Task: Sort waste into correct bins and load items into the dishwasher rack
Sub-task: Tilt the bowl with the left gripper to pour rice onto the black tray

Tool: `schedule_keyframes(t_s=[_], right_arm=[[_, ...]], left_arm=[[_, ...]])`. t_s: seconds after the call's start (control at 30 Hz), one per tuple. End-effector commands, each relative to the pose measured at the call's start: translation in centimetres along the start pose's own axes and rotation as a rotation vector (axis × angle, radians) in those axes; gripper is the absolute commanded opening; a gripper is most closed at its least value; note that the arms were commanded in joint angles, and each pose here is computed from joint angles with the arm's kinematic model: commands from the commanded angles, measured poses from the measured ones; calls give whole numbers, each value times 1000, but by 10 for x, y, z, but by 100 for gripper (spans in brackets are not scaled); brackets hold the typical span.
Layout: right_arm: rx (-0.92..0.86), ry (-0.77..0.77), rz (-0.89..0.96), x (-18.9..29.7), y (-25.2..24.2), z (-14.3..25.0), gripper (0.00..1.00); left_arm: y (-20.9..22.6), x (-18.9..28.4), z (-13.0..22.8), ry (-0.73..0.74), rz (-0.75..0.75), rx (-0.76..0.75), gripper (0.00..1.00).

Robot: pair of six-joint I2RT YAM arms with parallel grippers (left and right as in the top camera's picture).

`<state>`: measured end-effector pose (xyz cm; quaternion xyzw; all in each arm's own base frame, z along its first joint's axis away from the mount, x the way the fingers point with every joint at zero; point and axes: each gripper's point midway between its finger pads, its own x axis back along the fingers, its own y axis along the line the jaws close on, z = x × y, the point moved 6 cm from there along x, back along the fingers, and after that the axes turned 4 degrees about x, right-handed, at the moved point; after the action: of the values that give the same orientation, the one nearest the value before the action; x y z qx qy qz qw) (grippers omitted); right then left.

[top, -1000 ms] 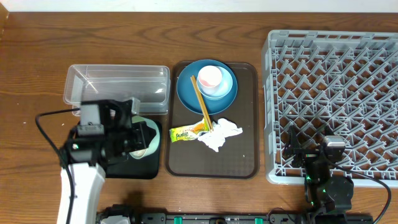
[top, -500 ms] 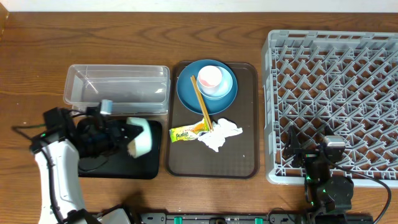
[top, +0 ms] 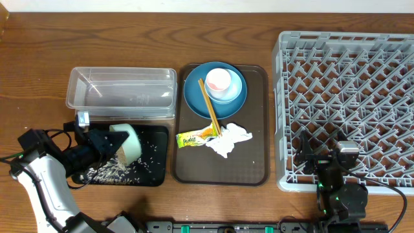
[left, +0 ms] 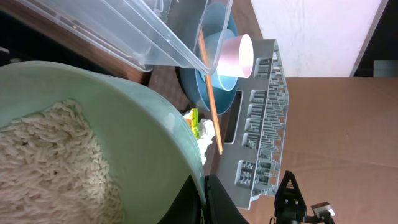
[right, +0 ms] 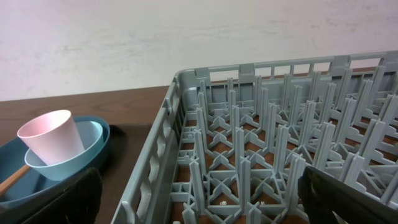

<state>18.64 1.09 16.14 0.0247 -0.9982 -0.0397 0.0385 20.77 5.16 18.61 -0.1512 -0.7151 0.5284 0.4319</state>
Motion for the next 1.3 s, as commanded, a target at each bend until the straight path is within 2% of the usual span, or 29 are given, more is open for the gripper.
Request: schedule_keyframes(t_s=[0.0,0.3,0.77,0.9,1.27], right_arm=[[-3,-1,-7,0,2,0,99],[-3,-1,-7,0,2,0,99],[-3,-1,-7,0,2,0,99],[-3,-1,-7,0,2,0,99],[-3,-1,-7,0,2,0,99]], left_arm=[[-6,1,1,-8,67,-35,6],[-14,2,5,-2,131,-18,6],[-44,11,-1,-53,413,-17,6],[-44,12,-7,-65,419,-32,6],[-37,26,-21,-129,416,54,6]])
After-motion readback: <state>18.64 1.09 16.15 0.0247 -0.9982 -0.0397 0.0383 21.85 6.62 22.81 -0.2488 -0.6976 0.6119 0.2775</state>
